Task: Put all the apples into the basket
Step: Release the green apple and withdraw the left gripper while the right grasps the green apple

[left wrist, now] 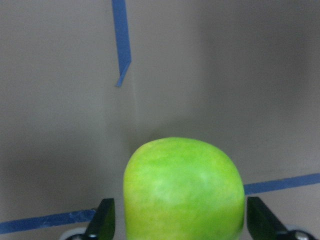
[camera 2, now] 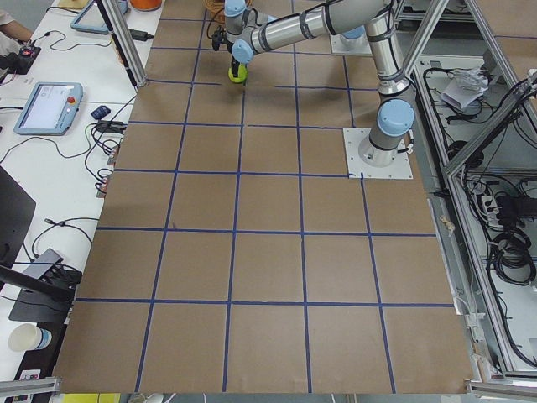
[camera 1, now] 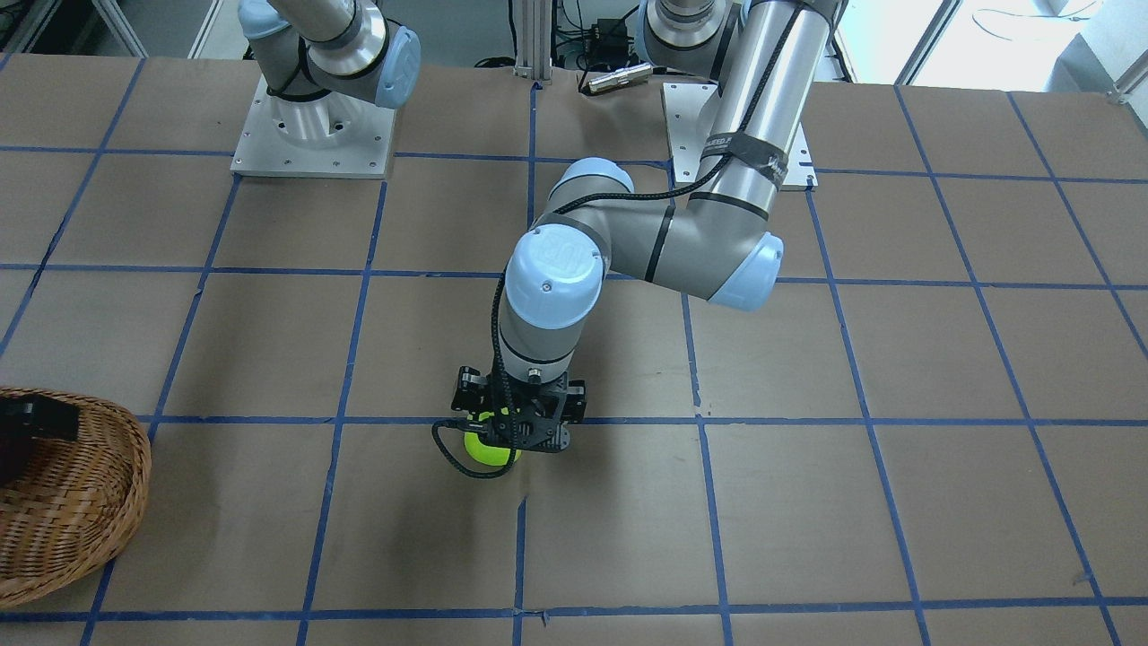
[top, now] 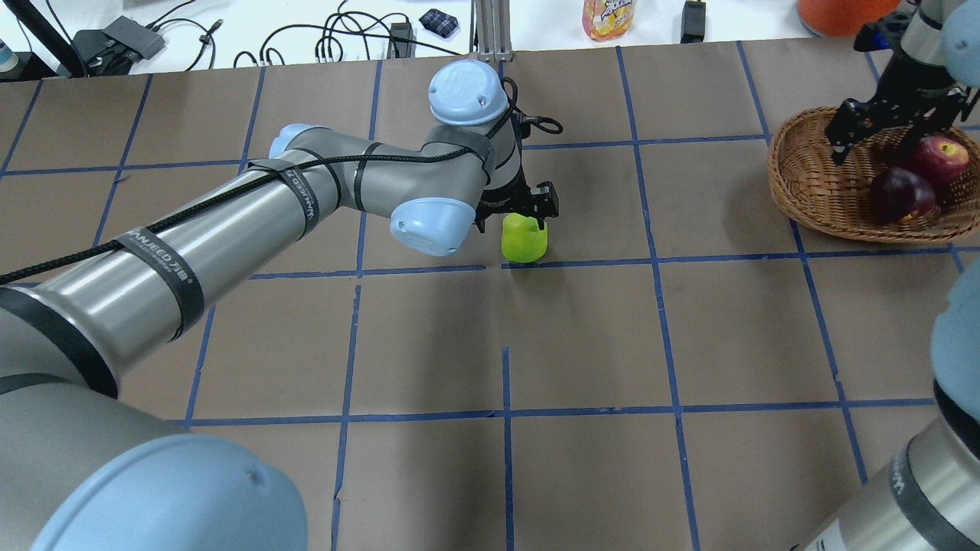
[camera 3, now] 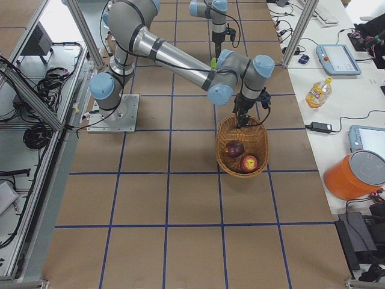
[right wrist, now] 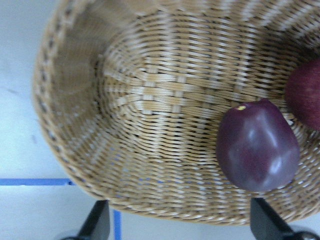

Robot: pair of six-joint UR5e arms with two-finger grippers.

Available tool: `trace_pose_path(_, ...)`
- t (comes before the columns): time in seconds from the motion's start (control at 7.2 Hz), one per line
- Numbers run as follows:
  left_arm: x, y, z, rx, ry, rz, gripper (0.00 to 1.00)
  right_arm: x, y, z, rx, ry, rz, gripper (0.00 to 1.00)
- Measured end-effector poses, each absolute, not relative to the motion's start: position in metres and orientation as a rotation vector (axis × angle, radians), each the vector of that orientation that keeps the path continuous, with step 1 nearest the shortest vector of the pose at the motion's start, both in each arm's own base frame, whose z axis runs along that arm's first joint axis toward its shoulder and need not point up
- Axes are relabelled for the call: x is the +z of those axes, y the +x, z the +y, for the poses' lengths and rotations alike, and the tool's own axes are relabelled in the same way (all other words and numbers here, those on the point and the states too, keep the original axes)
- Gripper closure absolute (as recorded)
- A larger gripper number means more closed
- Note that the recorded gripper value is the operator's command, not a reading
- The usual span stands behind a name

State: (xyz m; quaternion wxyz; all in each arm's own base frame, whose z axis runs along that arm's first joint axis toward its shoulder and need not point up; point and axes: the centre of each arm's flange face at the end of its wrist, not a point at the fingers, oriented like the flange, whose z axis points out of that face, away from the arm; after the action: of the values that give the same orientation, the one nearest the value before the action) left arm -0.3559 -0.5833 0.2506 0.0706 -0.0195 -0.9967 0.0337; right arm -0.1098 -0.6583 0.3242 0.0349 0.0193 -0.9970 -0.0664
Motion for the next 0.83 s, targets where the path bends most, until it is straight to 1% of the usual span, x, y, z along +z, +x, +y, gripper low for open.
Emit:
trace_pose_path(0.28, 0.33, -0.293, -0.599, 0.058, -0.059, -3.014, 0.0, 0.336, -0.031, -0.662, -0.163, -0.01, -3.134, 0.0)
trace_pose_path(0.56, 0.414, -0.206, -0.602, 0.029, -0.187, -3.026, 0.0, 0.35, 0.082, -0.659, -0.119, -0.149, -3.18, 0.0)
trace_pose_path(0.83, 0.488, -0.156, -0.567, 0.037, -0.28, -3.078, 0.0, 0.341, 0.181, -0.65, -0.13, -0.279, -3.261, 0.0)
